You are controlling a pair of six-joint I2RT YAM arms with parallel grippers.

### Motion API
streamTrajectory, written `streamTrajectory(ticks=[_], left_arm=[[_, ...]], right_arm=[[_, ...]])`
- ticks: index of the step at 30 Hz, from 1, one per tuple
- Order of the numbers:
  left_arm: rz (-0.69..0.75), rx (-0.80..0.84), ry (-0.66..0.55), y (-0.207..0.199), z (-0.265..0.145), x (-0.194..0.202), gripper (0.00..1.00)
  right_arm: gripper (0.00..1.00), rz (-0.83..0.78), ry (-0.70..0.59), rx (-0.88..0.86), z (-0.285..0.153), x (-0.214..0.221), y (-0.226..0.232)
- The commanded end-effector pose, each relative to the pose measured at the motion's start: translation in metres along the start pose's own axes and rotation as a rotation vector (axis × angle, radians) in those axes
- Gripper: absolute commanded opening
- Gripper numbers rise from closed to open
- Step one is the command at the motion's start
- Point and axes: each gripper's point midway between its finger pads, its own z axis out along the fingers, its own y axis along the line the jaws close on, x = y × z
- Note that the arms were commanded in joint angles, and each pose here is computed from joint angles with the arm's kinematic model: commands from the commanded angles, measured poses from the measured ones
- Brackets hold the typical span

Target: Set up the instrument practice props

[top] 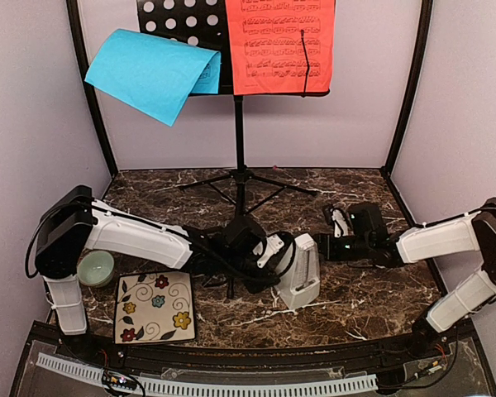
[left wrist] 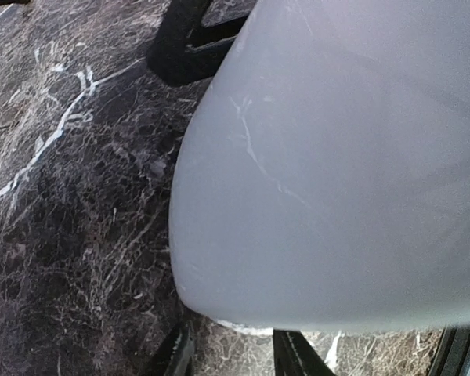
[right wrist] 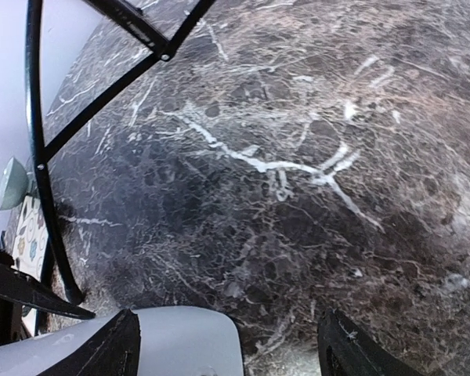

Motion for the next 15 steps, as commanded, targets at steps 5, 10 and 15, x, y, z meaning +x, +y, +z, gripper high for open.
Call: streamTrajectory(ticks=[5,10,15], left_arm=[[0.046,0.018,-0.104,-0.009,-0.031,-0.008,0.63],[0.183,-0.017,-0.064,0.001,-0.034,0.02,0.85],[0.274,0.026,-0.057,-0.005,-0.023,0.016,0.89]], right_arm=[[0.8,-0.087,-0.046,-0.136,-0.007,-0.024,0.026],[0.8,-0.093,-0.038,-0.139,-0.013,-0.023,0.02],[0.8,-0.089,-0.01,-0.144,-0.016,-0.013,0.018]])
